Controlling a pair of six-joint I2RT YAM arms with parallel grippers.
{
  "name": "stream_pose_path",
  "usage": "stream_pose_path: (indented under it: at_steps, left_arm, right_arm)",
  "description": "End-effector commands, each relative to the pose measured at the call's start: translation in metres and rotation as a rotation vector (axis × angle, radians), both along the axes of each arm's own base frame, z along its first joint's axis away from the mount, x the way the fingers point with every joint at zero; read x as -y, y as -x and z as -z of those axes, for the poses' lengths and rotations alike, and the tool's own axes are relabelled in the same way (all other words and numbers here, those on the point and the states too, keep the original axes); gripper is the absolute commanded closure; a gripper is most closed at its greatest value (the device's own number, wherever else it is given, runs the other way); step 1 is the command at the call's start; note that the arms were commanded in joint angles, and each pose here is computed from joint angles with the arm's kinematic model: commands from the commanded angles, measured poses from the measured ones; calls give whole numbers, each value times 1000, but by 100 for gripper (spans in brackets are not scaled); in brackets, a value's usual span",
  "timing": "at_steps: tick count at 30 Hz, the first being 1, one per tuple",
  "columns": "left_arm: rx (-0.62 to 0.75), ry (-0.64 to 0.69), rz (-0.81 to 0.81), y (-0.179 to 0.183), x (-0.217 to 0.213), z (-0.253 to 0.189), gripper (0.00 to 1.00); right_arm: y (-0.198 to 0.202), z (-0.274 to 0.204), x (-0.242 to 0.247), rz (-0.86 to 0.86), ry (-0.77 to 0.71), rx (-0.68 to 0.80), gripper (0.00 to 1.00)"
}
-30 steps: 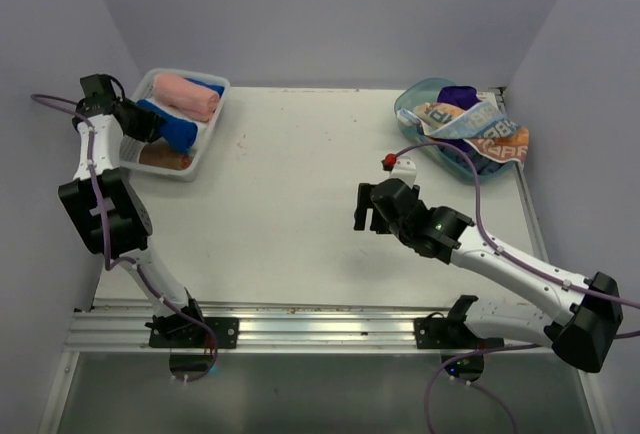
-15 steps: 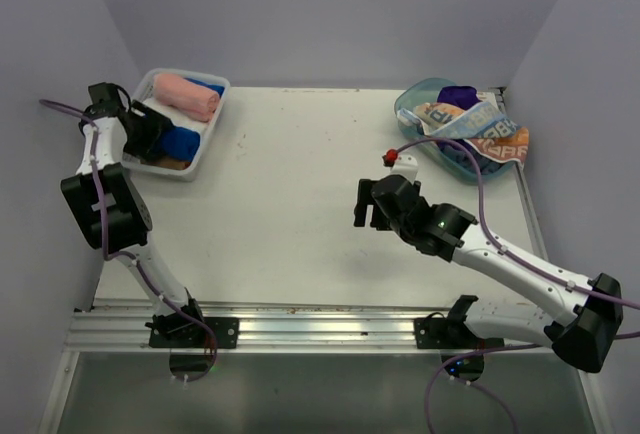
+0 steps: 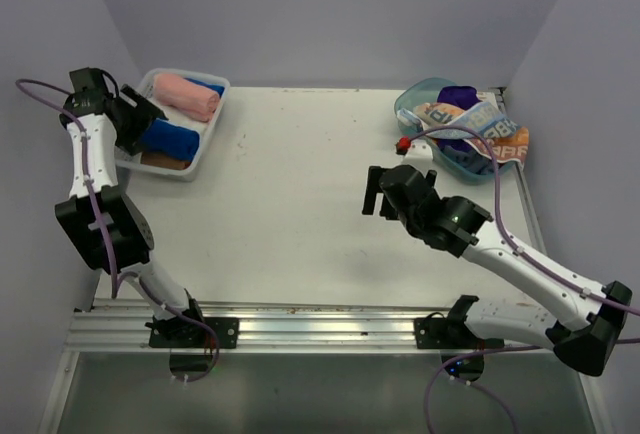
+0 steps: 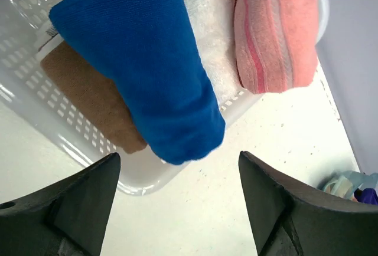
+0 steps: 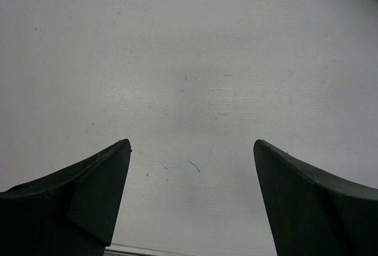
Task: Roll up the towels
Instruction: Place the rolled towel into the container, then grab a towel with the right arm
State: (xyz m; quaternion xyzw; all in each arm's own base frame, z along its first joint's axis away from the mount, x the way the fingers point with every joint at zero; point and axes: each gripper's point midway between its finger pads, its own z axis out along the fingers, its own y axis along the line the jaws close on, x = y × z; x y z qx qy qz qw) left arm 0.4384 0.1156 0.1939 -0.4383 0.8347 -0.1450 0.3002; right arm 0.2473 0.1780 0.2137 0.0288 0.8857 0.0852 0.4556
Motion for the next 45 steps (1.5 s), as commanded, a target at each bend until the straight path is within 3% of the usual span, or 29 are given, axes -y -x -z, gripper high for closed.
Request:
stream_pose_path:
  at_steps: [1,5,11,14,20,28,31,34,35,38,40,45]
  left_arm:
    - [44,-96,2,21,-4,-36,16]
    - [105,-261,-34,39,-4,-82,16]
    - [204,-415,192,34,93,-117,15]
    - [241,-389,399,38,169,-113,15]
    - [256,-300,703,71,269,-73,16]
    - [235,-270,898,103,331,-53,16]
    - [220,-284,916,107,331,-48,16]
    - [195,-298,924,109,328,-41,16]
    - [183,-300,923,111,326,-37,16]
    - [166,-289,930,113,327,-28,16]
    - [163,-266,940,114,331,-26,16]
    - [155,-265,944,110,335,-24,16]
  right_arm:
    - [-11,-25,27,98,43,48,10]
    - [-35,-32,58,200,27,18,9]
    - [-98,-24,115,386,-138,-67,10]
    - [-131,-15,146,486,-204,-96,11]
    - [-197,8,189,608,-210,-130,14]
    - [-270,41,232,709,-194,-151,18]
    - [-287,52,238,721,-203,-164,35]
    - [-293,54,241,722,-204,-162,64]
    - [-295,52,241,716,-205,-150,79]
    - [-293,41,238,692,-221,-120,100]
    - [-283,39,238,694,-212,-115,100]
    - [-253,-28,238,661,-222,31,100]
